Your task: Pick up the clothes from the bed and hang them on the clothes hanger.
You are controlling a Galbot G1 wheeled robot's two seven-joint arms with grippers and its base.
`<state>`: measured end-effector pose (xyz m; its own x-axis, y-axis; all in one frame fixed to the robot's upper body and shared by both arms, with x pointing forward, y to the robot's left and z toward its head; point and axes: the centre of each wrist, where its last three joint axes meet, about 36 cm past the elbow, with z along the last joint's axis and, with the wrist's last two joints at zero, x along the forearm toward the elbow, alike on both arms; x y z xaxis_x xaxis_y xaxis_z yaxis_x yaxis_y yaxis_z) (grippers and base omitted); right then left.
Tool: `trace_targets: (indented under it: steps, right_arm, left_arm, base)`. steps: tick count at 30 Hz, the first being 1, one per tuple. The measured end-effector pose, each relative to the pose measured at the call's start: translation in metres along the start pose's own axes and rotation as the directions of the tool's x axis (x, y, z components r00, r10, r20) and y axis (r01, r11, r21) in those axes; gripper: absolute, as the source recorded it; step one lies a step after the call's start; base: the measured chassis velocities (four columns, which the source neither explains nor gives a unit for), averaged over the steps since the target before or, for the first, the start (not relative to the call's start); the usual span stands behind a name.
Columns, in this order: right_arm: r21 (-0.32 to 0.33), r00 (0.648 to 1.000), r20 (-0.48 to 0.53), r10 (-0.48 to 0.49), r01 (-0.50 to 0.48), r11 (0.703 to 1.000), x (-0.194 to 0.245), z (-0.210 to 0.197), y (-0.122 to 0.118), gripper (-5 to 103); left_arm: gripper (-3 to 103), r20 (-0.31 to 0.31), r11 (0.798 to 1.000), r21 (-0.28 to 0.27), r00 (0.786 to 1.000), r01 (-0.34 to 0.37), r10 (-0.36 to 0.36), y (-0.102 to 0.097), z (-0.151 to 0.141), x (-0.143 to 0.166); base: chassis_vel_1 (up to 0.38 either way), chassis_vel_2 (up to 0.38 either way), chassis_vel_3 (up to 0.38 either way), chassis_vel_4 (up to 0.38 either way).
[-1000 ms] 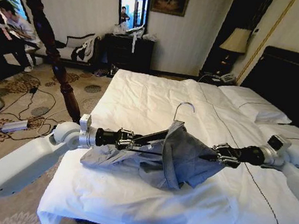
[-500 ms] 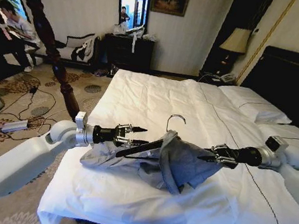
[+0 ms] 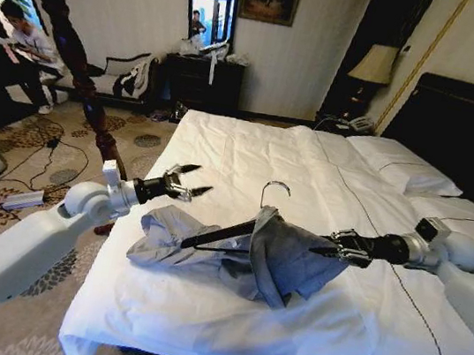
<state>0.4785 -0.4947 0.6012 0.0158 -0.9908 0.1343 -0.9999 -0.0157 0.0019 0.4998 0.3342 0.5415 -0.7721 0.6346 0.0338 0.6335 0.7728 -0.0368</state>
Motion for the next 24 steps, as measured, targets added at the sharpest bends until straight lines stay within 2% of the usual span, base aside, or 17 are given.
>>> trace_targets:
  steps: [1, 3, 6, 7, 9, 10, 11, 12, 13, 14, 18, 24]
  right_arm:
    - [0.000, 1.000, 0.000, 0.000, 0.000, 1.000, 0.000, 0.000, 0.000, 19]
    - [0.028, 0.999, 0.034, 0.006, -0.007, 1.000, -0.005, -0.009, 0.001, 19]
    - [0.043, 0.999, 0.046, 0.008, -0.010, 0.999, -0.009, -0.014, 0.002, 19]
    - [0.057, 0.999, 0.051, 0.008, -0.011, 0.998, -0.013, -0.017, 0.003, 19]
    - [0.076, 0.998, 0.054, 0.019, -0.023, 0.997, -0.018, -0.020, 0.004, 19]
    - [0.081, 0.998, 0.056, 0.022, -0.027, 0.996, -0.019, -0.021, 0.004, 19]
    - [0.081, 0.998, 0.056, 0.022, -0.027, 0.996, -0.019, -0.021, 0.004, 19]
    - [0.093, 0.998, 0.062, 0.030, -0.035, 0.995, -0.024, -0.023, 0.005, 19]
    - [0.093, 0.998, 0.062, 0.030, -0.035, 0.995, -0.024, -0.023, 0.005, 19]
    - [0.101, 0.998, 0.064, 0.028, -0.034, 0.994, -0.031, -0.022, 0.006, 19]
    - [0.108, 0.998, 0.057, 0.017, -0.023, 0.994, -0.036, -0.021, 0.008, 19]
    - [0.117, 0.998, 0.058, -0.007, 0.000, 0.993, -0.045, -0.023, 0.010, 19]
  left_arm:
    - [100, 0.000, 1.000, 0.000, 1.000, 0.000, 0.000, 0.000, 0.000, 0.000]
    - [100, -0.036, 0.982, 0.035, 0.983, 0.184, -0.183, 0.004, 0.020, 0.003]
    - [100, -0.049, 0.973, 0.065, 0.974, 0.224, -0.221, 0.001, 0.032, 0.007]
    - [100, -0.065, 0.974, 0.091, 0.977, 0.209, -0.204, -0.013, 0.045, 0.012]
    - [100, -0.097, 0.982, 0.106, 0.985, 0.154, -0.144, -0.042, 0.065, 0.018]
    - [100, -0.111, 0.985, 0.105, 0.986, 0.139, -0.127, -0.051, 0.072, 0.020]
    - [100, -0.111, 0.985, 0.105, 0.986, 0.139, -0.127, -0.051, 0.072, 0.020]
    - [100, -0.140, 0.990, 0.095, 0.986, 0.102, -0.088, -0.074, 0.089, 0.024]
    - [100, -0.140, 0.990, 0.095, 0.986, 0.102, -0.088, -0.074, 0.089, 0.024]
    - [100, -0.179, 0.995, 0.092, 0.984, 0.042, -0.025, -0.107, 0.119, 0.030]
    - [100, -0.187, 0.995, 0.101, 0.982, 0.013, 0.006, -0.116, 0.129, 0.033]
    - [100, -0.185, 0.994, 0.107, 0.983, 0.002, 0.018, -0.113, 0.133, 0.030]
  base:
    - [0.000, 0.000, 0.000, 0.000]
    - [0.000, 0.000, 0.000, 0.000]
    - [0.000, 0.000, 0.000, 0.000]
    - [0.000, 0.000, 0.000, 0.000]
    - [0.000, 0.000, 0.000, 0.000]
    - [0.000, 0.000, 0.000, 0.000]
    - [0.000, 0.000, 0.000, 0.000]
    - [0.000, 0.000, 0.000, 0.000]
    - [0.000, 0.000, 0.000, 0.000]
    - [0.000, 0.000, 0.000, 0.000]
    - [0.000, 0.000, 0.000, 0.000]
    - [0.000, 0.000, 0.000, 0.000]
